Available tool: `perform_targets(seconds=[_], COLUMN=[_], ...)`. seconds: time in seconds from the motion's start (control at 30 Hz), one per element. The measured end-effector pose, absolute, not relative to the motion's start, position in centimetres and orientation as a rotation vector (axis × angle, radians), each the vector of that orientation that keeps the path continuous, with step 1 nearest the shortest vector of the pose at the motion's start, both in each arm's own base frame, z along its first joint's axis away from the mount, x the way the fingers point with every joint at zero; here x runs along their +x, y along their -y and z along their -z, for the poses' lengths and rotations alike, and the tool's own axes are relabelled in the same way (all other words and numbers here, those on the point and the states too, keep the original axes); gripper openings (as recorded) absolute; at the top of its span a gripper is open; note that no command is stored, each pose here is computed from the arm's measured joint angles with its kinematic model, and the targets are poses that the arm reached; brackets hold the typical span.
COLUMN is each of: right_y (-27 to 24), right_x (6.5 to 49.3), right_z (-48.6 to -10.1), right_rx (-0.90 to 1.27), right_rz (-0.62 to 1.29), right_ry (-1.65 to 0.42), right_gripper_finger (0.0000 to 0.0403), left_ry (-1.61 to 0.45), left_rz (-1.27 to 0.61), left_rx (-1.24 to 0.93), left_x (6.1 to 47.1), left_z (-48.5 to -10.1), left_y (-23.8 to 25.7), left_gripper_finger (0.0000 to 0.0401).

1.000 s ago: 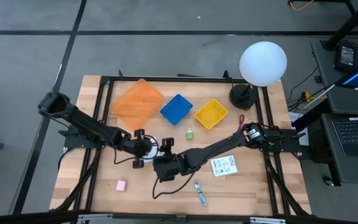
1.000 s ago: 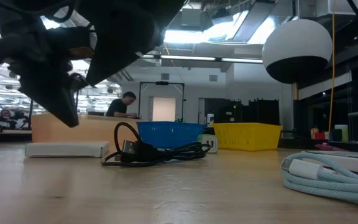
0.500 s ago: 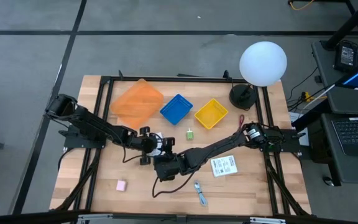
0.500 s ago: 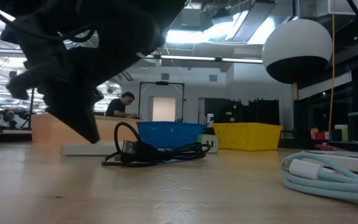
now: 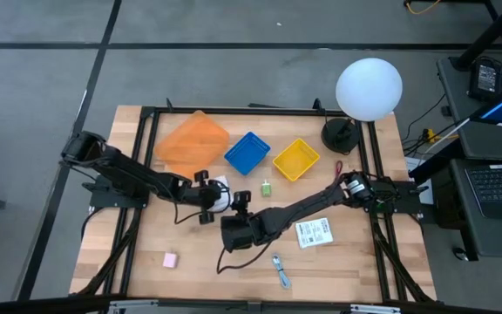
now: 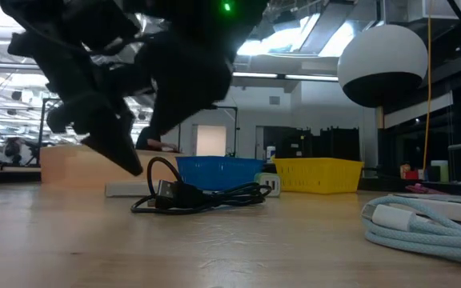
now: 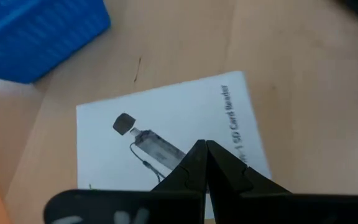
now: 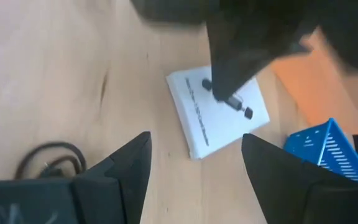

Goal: Pick and place items into bin
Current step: Put the left white card reader box into the yellow bin

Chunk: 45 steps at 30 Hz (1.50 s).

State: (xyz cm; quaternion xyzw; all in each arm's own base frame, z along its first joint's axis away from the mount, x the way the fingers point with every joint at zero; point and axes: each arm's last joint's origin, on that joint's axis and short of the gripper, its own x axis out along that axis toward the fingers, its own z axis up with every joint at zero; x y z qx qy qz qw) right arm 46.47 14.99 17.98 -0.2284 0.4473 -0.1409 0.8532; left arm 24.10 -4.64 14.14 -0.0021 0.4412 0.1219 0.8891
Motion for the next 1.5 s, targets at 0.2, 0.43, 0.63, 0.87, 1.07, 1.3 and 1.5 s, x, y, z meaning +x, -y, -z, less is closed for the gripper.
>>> perform_targets(seconds=[0.2, 0.43, 0.63, 0.87, 1.07, 1.3, 1.5], right_y=[-14.1, -12.7, -12.0, -11.9, -11.9, -11.9, -11.9], right_x=[46.6, 47.1, 47.1, 47.2, 47.1, 47.1, 47.1], right_z=[-17.6, -17.5, -17.4, -17.4, -17.3, -17.3, -17.3], right_rx=[-0.515, -0.547, -0.541, -0.536, -0.522, -0.519, -0.519], right_rz=[0.266, 0.172, 0.126, 0.130, 0.139, 0.141, 0.141], right_ry=[-0.972, -1.012, -1.043, -1.043, -1.049, -1.049, -1.049], right_gripper_finger=[0.0229, 0.0229, 0.0229, 0.0229, 0.0229, 0.0229, 0.0229], left_ry=[-0.892, -0.920, -0.966, -0.975, -1.014, -1.079, -1.076], left_rz=[-0.281, -0.312, -0.387, -0.443, -0.474, -0.514, -0.541], left_rx=[0.060, 0.083, 0.127, 0.090, 0.050, 0.076, 0.092], left_x=[22.7, 22.3, 21.9, 21.9, 22.3, 22.6, 22.6], left_z=[-15.9, -15.8, -15.3, -15.3, -14.5, -13.0, -12.9], left_y=[5.0, 4.9, 4.6, 3.6, 2.8, 2.4, 2.3], left_gripper_finger=[0.0002, 0.0002, 0.0002, 0.0002, 0.0002, 0.0002, 0.0002])
